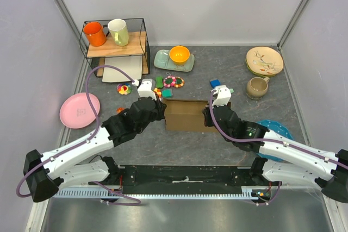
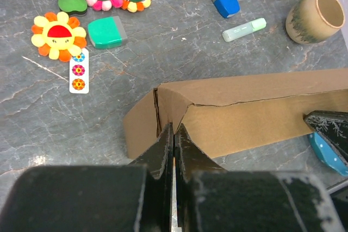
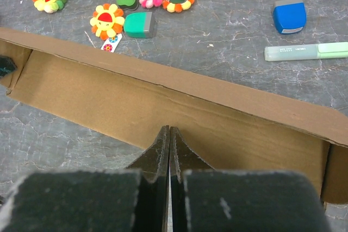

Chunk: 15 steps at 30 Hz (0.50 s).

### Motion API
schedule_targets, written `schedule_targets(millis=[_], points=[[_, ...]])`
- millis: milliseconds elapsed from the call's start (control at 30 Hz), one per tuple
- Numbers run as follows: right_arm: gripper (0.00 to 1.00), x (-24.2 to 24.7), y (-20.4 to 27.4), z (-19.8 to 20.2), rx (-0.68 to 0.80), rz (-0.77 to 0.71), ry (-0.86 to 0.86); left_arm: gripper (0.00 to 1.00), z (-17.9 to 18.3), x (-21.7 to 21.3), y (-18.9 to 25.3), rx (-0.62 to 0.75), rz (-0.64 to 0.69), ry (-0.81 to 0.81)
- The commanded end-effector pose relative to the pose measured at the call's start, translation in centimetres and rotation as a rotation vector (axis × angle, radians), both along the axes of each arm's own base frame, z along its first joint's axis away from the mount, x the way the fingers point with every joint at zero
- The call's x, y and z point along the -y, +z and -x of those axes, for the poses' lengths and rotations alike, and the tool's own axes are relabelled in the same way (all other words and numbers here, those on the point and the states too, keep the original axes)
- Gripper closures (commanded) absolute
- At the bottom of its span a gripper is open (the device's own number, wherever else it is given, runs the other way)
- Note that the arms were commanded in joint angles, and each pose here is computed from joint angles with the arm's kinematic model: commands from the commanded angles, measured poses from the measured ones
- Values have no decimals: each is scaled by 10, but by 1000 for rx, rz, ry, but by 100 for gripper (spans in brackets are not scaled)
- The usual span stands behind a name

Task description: Fold the paper box

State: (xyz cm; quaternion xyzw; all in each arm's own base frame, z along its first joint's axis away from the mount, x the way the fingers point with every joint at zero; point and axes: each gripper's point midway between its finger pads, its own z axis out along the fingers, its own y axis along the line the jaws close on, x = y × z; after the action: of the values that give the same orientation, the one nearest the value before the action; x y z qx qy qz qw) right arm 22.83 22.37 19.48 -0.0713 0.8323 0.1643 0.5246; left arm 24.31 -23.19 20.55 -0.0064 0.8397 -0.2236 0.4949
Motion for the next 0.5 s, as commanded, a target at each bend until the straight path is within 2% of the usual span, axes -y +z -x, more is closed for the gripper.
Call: schedule_targets(millis=[0,233,467], points=[[100,17,-47,14,-104,140,11,98,12,-31,-42,-48,-247,-22],[100,19,-47,14,-102,140,5,98,12,-30,-55,-68,-314,-53],[100,19,-51,15,-111,144,11,98,20,-20,-74,-119,-312,-118]])
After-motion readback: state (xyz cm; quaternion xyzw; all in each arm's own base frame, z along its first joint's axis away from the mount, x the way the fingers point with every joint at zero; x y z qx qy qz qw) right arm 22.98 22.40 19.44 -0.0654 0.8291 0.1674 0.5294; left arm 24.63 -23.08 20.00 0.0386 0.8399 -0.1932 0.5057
